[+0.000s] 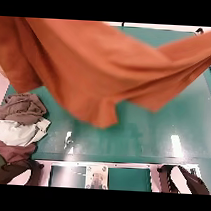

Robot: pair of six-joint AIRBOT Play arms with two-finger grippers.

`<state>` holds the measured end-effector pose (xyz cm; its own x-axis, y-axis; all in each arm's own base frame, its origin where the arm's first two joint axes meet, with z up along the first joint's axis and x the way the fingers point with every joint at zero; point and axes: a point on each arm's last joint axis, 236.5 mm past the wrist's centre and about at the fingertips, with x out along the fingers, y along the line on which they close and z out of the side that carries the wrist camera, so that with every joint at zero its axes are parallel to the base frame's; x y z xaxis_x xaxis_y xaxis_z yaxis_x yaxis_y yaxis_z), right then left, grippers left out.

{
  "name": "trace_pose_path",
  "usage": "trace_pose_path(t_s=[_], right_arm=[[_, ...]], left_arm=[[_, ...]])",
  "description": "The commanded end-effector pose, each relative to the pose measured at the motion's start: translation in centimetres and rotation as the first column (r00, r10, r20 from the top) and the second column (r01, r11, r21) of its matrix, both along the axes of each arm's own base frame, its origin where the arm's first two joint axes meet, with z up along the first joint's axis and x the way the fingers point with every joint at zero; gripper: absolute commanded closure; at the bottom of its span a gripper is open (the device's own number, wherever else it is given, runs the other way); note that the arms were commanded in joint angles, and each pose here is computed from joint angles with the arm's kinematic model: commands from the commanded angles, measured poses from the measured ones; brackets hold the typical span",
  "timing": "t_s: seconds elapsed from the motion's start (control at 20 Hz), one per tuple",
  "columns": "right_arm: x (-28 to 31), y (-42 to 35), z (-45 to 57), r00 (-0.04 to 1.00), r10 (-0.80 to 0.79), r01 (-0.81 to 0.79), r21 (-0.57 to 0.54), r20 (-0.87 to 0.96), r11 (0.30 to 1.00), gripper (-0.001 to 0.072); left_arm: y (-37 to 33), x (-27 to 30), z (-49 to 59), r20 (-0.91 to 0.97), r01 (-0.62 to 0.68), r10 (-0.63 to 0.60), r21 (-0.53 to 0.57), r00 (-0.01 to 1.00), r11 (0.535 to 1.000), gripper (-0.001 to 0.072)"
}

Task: Fold the shirts.

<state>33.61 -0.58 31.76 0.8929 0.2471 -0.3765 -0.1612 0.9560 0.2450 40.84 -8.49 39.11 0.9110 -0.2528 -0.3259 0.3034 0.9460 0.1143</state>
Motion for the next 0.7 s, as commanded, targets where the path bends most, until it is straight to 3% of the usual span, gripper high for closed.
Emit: trace_pose_path(t_s=[0.0, 0.15, 0.25, 0.3, 0.35, 0.4, 0.5, 0.65], right_arm=[[0.6, 2.2, -15.0, 0.955, 0.086, -0.051, 0.128, -0.284, 0.991, 0.0696], [0.0, 4.0, -28.9, 0.86, 0.099, 0.01, 0.211, -0.5, 0.978, 0.0697], [-0.5, 4.5, -35.3, 0.792, 0.087, 0.059, 0.218, -0.604, 0.974, 0.0697], [-0.6, 4.5, -37.2, 0.76, 0.09, 0.073, 0.222, -0.643, 0.972, 0.0697], [-0.5, 4.4, -38.7, 0.731, 0.095, 0.084, 0.227, -0.676, 0.97, 0.0697], [-0.2, 4.1, -39.4, 0.714, 0.096, 0.093, 0.23, -0.694, 0.969, 0.0697], [0.9, 3.2, -39.3, 0.705, 0.099, 0.102, 0.238, -0.702, 0.966, 0.0697], [2.7, 0.9, -36.8, 0.737, 0.079, 0.113, 0.237, -0.671, 0.965, 0.0696]], left_arm=[[-2.6, 6.1, -13.9, -0.322, 0.032, -0.047, -0.052, 0.946, 0.998, 0.0684], [-7.6, 9.8, -30.1, -0.603, 0.088, -0.201, -0.211, 0.772, 0.974, 0.0684], [-10.5, 10.7, -38.3, -0.708, 0.027, -0.285, -0.351, 0.646, 0.936, 0.0681], [-11.2, 10.9, -41.0, -0.736, -0.011, -0.302, -0.387, 0.606, 0.922, 0.058], [-11.2, 11.0, -43.1, -0.76, -0.045, -0.297, -0.393, 0.579, 0.918, 0.0225], [-10.5, 11.0, -43.7, -0.776, -0.079, -0.286, -0.395, 0.563, 0.915, 0.0119], [-8.2, 10.6, -41.7, -0.801, -0.111, -0.299, -0.41, 0.519, 0.905, 0.0117], [-3.6, 7.5, -37.5, -0.871, -0.19, -0.331, -0.418, 0.364, 0.889, 0.0117]])
